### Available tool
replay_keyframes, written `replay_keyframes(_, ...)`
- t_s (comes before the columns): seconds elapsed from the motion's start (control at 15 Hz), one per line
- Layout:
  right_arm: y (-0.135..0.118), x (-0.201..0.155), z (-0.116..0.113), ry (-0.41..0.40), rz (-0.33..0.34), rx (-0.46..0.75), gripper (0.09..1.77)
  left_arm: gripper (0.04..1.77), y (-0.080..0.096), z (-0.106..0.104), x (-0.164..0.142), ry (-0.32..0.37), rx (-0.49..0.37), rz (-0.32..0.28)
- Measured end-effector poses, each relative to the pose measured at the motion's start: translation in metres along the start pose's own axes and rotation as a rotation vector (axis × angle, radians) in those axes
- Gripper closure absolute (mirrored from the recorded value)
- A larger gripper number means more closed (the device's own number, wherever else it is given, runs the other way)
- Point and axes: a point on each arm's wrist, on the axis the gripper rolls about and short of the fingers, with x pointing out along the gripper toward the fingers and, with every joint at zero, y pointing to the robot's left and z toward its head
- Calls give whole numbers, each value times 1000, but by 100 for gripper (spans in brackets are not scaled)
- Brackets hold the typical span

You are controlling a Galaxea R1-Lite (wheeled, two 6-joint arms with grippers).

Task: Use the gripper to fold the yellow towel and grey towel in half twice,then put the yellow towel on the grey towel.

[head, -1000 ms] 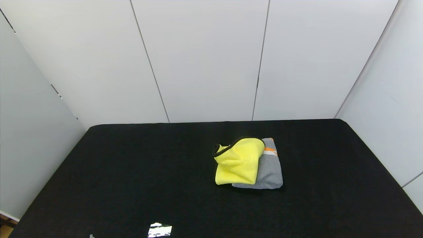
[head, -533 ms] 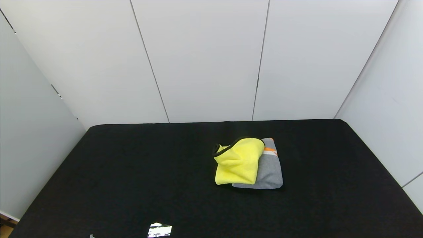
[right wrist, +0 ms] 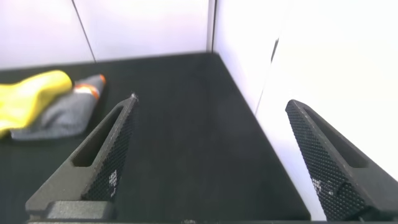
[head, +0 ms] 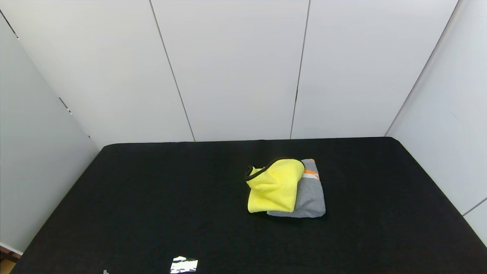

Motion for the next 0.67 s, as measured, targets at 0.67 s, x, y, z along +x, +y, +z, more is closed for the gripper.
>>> replay_keyframes(0.67,5,19,-44,-38,118,-90,15,9,1,-60,60,-266,-4,27)
